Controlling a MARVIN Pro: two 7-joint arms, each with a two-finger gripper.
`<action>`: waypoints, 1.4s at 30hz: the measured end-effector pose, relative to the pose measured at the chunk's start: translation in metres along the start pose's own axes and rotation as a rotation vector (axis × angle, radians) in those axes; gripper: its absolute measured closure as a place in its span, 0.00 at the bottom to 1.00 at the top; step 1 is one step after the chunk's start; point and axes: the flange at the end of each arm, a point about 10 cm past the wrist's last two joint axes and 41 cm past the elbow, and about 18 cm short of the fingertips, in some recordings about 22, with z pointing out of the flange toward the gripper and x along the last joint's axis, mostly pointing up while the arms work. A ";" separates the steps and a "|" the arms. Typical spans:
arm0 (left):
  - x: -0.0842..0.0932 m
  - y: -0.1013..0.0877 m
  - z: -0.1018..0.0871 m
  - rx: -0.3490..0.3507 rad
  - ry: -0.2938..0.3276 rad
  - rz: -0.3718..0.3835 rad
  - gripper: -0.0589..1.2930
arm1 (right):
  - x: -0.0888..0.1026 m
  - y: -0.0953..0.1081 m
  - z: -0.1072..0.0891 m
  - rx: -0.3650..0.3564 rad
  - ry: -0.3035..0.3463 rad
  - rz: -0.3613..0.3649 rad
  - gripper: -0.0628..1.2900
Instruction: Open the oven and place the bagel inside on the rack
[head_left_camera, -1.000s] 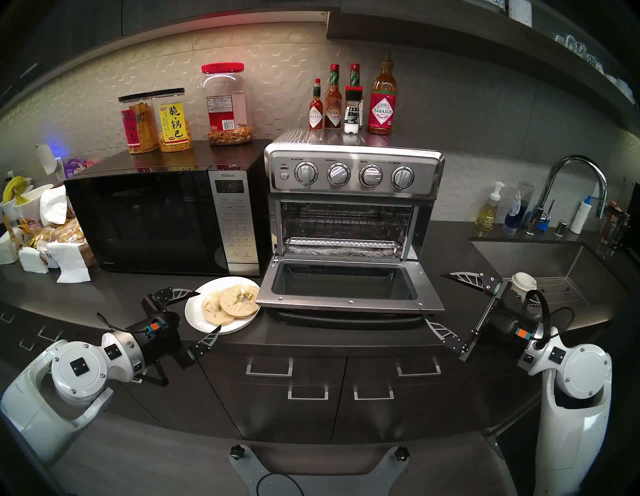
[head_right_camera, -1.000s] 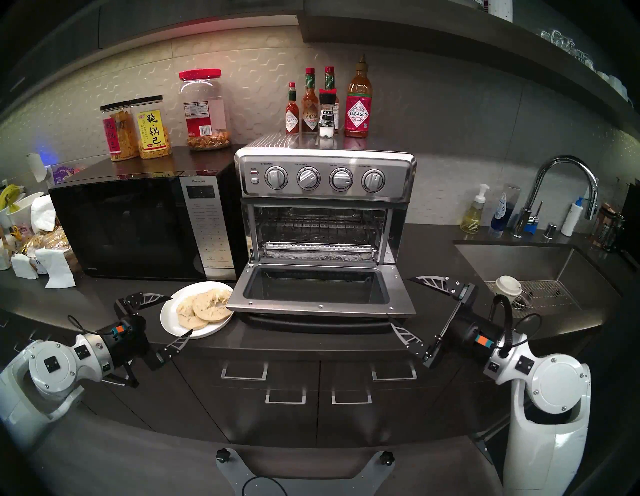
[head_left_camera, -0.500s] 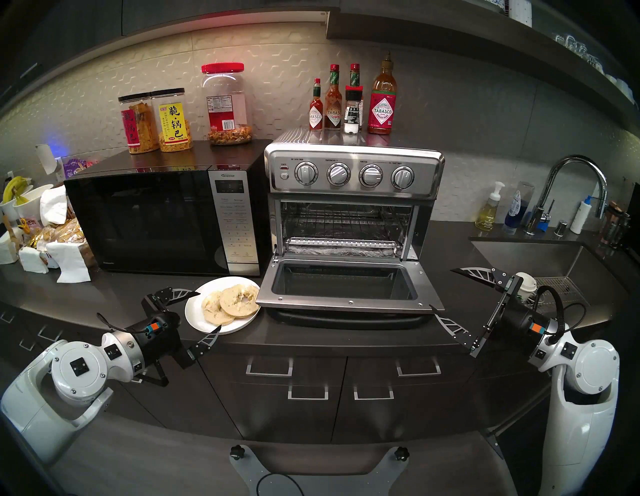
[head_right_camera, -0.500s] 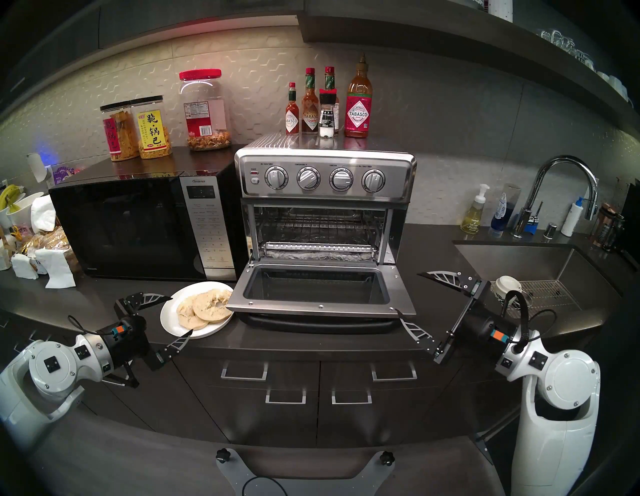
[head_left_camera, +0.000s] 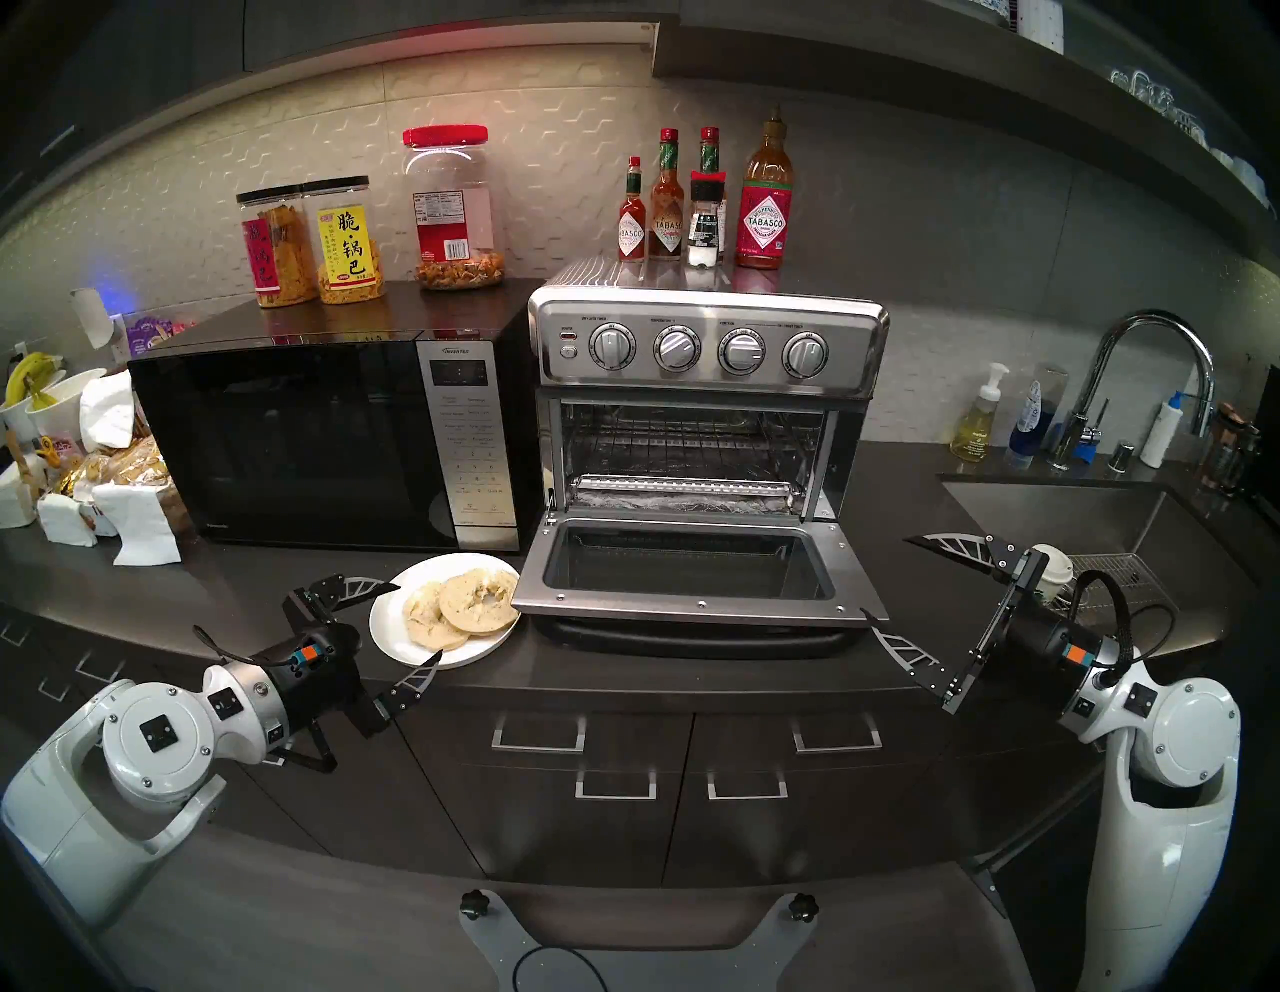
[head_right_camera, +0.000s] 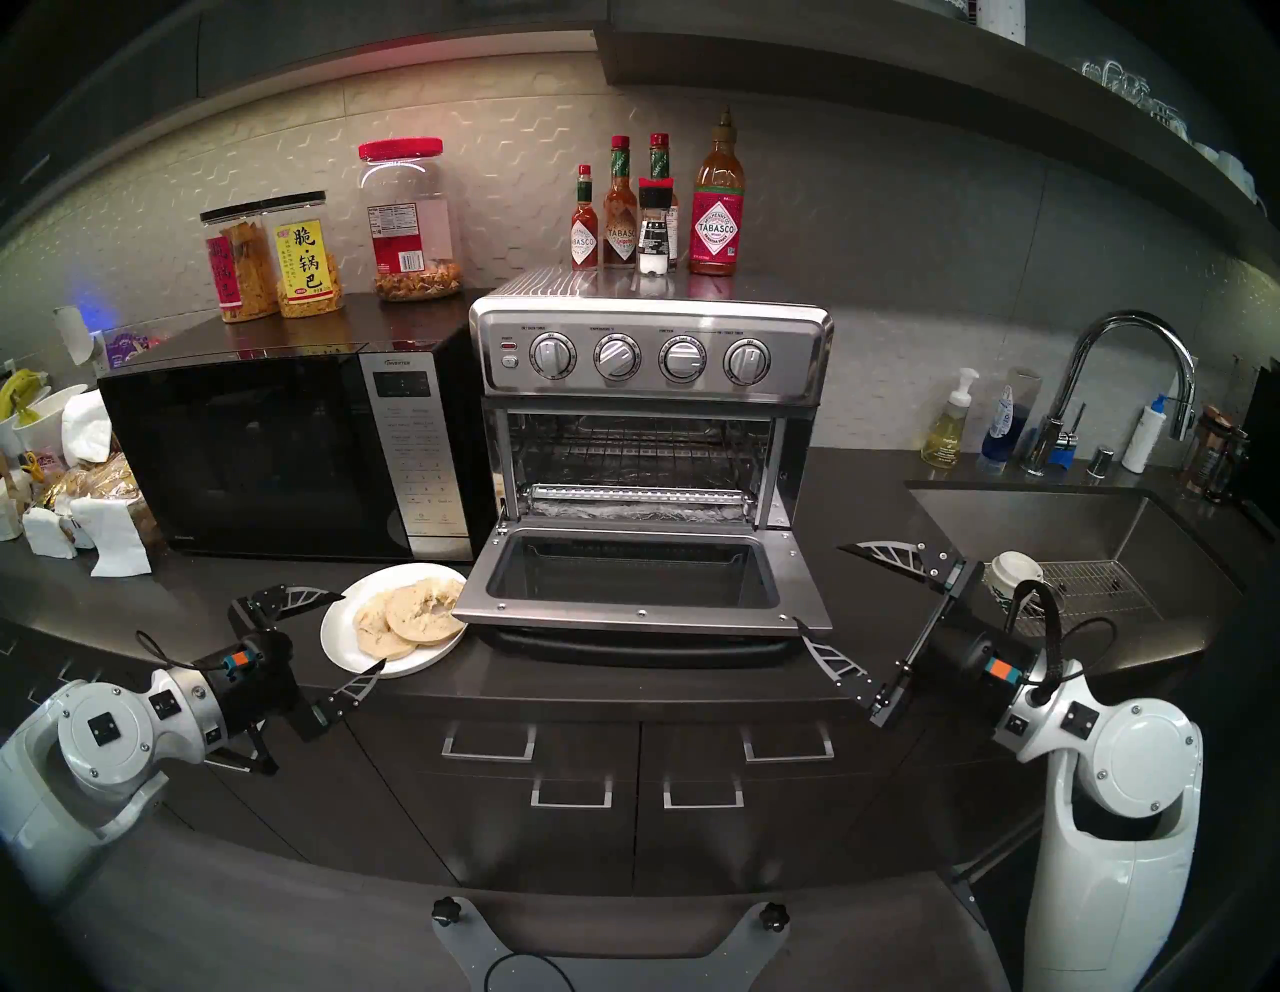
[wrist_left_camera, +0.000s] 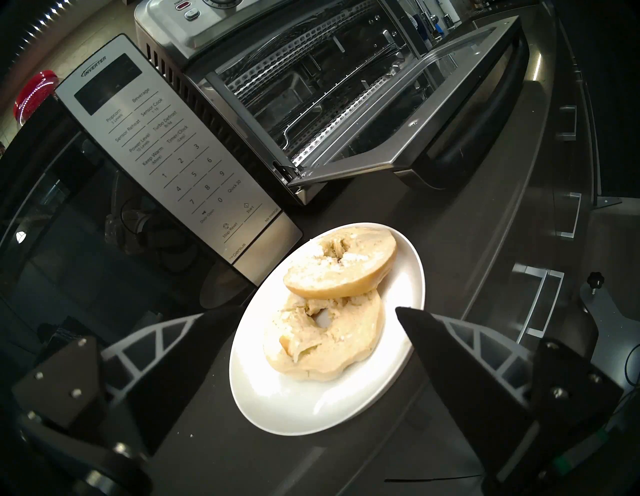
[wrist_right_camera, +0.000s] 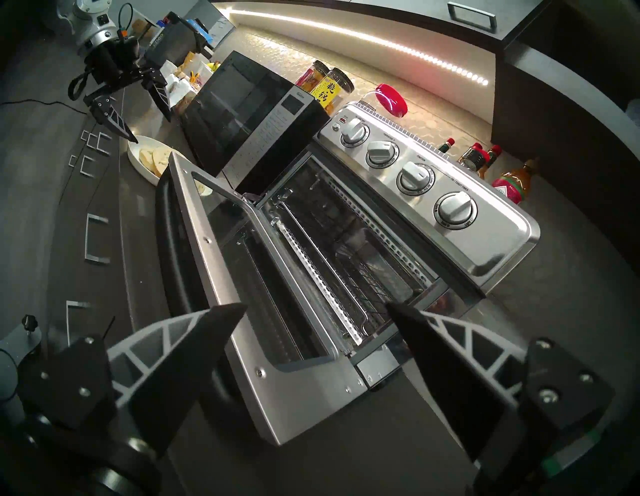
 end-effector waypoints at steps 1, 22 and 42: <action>0.000 0.000 0.000 0.000 0.000 0.000 0.02 | 0.000 0.000 0.000 0.000 0.000 0.000 0.08; -0.009 0.001 0.001 0.019 0.053 0.045 0.02 | 0.000 0.000 0.000 -0.005 0.006 -0.003 0.08; -0.012 0.002 0.001 0.014 0.023 0.115 0.02 | 0.000 0.000 0.001 -0.007 0.007 -0.003 0.08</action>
